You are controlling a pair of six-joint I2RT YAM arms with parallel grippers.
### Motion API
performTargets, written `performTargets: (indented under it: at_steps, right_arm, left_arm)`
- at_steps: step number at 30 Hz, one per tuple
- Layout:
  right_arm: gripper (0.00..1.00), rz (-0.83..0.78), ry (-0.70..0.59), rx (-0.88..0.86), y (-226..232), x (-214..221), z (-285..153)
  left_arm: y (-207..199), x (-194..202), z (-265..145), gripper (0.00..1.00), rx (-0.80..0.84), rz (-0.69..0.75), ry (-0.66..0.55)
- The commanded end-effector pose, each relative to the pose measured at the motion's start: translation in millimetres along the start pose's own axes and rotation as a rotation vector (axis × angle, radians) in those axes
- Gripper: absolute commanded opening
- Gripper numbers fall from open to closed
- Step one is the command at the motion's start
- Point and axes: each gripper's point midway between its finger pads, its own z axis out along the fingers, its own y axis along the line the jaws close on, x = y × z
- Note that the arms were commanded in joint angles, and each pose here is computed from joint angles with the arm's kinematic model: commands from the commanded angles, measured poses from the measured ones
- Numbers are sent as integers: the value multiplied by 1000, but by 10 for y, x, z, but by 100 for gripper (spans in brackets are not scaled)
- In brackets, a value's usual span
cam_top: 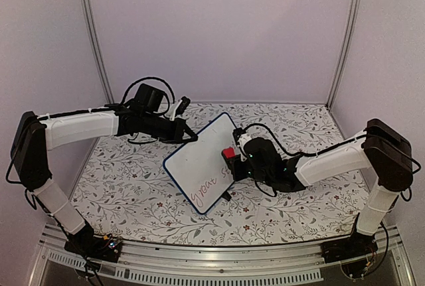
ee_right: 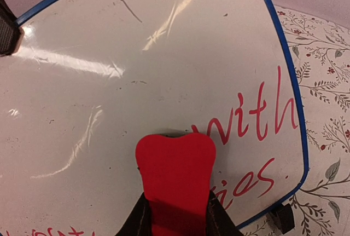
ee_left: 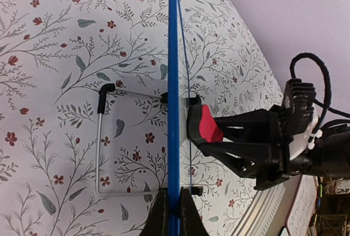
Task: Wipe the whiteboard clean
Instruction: Erase the whiteboard on the whiteboard stand.
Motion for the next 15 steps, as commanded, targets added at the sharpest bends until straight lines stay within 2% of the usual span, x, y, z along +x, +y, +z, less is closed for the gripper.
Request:
performTargets:
  at_steps: [1,15]
  right_arm:
    - [23,-5,50,-23,8,136,64]
    - [22,1,125,-61,99,558,-116]
  left_arm:
    - [-264,88,45,0,98,48,37]
    - [-262,96,54,0,99,46,41]
